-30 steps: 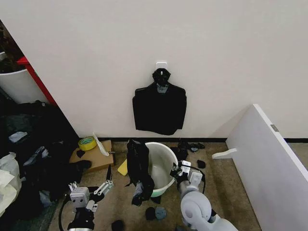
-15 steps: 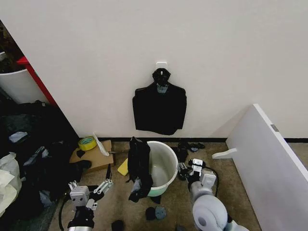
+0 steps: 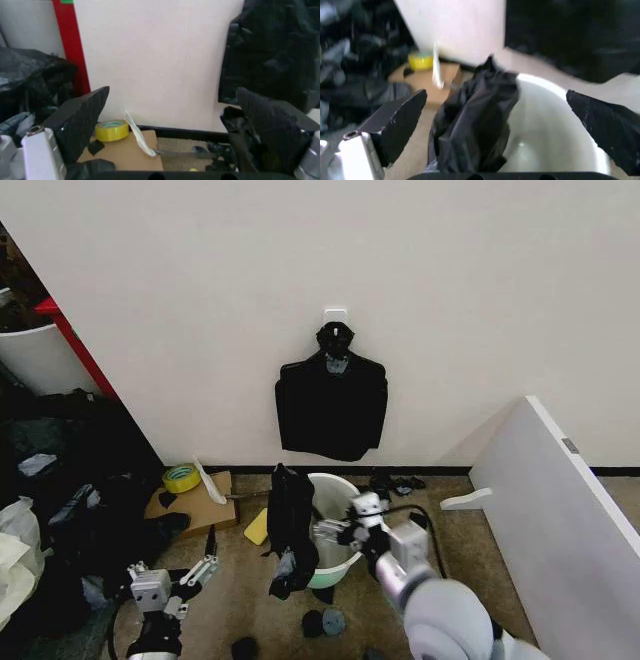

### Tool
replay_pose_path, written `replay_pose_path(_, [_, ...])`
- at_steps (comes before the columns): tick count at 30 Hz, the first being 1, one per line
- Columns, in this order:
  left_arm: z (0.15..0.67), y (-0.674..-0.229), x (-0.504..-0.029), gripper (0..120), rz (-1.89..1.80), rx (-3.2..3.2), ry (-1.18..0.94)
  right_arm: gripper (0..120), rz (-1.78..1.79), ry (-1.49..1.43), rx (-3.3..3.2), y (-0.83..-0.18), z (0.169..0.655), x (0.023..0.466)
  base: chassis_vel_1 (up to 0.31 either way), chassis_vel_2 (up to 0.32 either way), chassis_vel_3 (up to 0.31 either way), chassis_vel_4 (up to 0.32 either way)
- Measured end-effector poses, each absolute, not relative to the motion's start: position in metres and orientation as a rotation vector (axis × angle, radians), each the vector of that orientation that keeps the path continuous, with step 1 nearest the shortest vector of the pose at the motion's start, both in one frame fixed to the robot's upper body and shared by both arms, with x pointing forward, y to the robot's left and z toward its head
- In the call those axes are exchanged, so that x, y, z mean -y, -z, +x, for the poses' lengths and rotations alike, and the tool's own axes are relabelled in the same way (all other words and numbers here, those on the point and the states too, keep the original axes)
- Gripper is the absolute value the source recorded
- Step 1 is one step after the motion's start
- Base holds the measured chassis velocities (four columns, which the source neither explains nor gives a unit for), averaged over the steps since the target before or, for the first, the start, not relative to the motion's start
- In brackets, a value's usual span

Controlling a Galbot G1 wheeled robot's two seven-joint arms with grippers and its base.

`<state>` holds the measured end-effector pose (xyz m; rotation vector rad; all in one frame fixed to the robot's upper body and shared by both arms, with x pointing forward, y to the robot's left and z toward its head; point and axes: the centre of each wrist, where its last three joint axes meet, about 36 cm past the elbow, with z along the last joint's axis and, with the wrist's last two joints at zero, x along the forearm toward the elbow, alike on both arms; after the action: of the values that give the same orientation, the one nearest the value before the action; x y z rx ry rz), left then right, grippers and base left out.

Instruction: Place the garbage bag over the trash bin.

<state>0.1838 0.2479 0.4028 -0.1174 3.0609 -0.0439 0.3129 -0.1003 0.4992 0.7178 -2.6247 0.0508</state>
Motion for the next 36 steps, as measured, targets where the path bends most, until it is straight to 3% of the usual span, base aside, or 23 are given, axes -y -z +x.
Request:
replay_pose_path(6, [0.189,-0.403,-0.243,100,-0.104,-3.053,0.053,100,0.690,-0.084,2.564,-0.481,0.338,0.062,0.000,0.000,0.000,0.000])
replay_pose_path(10, [0.190,-0.402,-0.241,100,-0.095,-3.053,0.051,91,0.650,-0.091,2.553,-0.472,0.349,0.053,0.000,0.000,0.000,0.000])
replay_pose_path(23, [0.196,-0.393,-0.240,100,-0.074,-3.057,0.042,39,0.550,0.067,2.448,-0.456,0.373,0.040,0.000,0.000,0.000,0.000])
replay_pose_path(36, [0.204,-0.395,-0.240,100,-0.026,-3.105,0.009,0,0.523,0.113,2.434,-0.456,0.374,0.049,0.000,0.000,0.000,0.000])
